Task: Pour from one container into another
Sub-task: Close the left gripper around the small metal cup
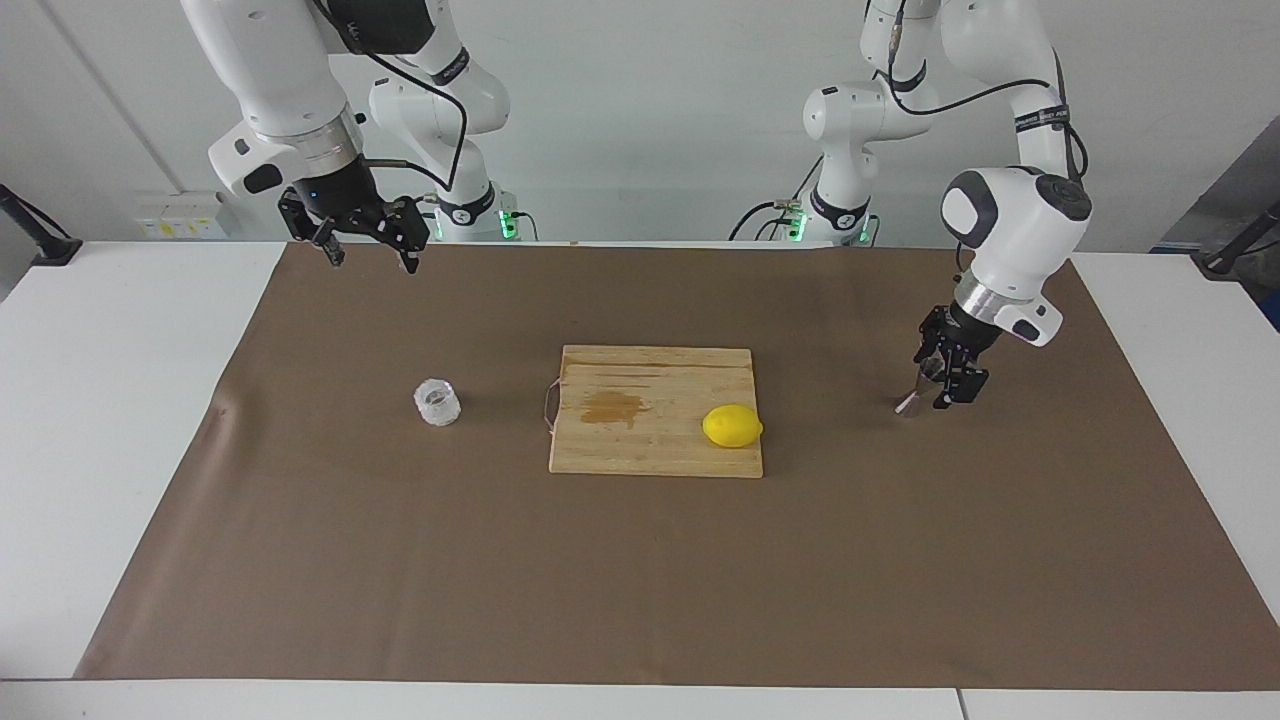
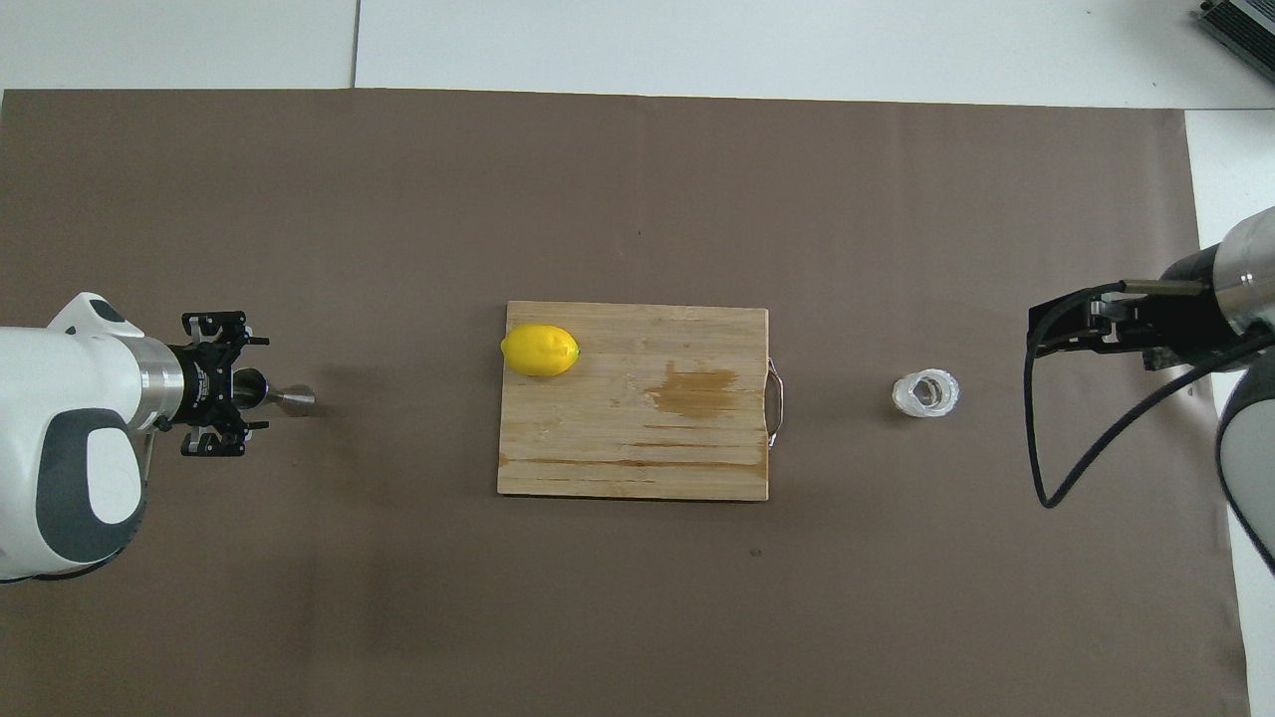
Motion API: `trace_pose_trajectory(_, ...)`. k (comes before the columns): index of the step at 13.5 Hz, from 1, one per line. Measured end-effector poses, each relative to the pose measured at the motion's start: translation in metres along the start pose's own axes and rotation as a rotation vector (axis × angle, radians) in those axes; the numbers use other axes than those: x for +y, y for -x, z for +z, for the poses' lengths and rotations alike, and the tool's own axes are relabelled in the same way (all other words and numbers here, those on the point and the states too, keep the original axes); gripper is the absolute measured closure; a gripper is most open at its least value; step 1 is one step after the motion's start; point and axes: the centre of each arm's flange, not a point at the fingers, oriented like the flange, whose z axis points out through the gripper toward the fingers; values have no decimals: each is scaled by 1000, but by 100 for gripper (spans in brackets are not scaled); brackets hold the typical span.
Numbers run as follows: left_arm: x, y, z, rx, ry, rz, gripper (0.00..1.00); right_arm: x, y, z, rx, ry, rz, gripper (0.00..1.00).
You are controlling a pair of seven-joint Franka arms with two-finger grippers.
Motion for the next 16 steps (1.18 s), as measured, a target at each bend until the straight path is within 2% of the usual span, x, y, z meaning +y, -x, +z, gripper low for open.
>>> trace_pose_trajectory(10, 0, -2, 0, 0, 1, -5, 0, 0, 0, 0, 0, 0, 0, 0)
trace_pose_trajectory(13, 0, -2, 0, 0, 1, -6, 13, 0, 0, 0, 0, 0, 0, 0)
trace_pose_trajectory(16, 0, -2, 0, 0, 1, -7, 19, 0, 0, 0, 0, 0, 0, 0)
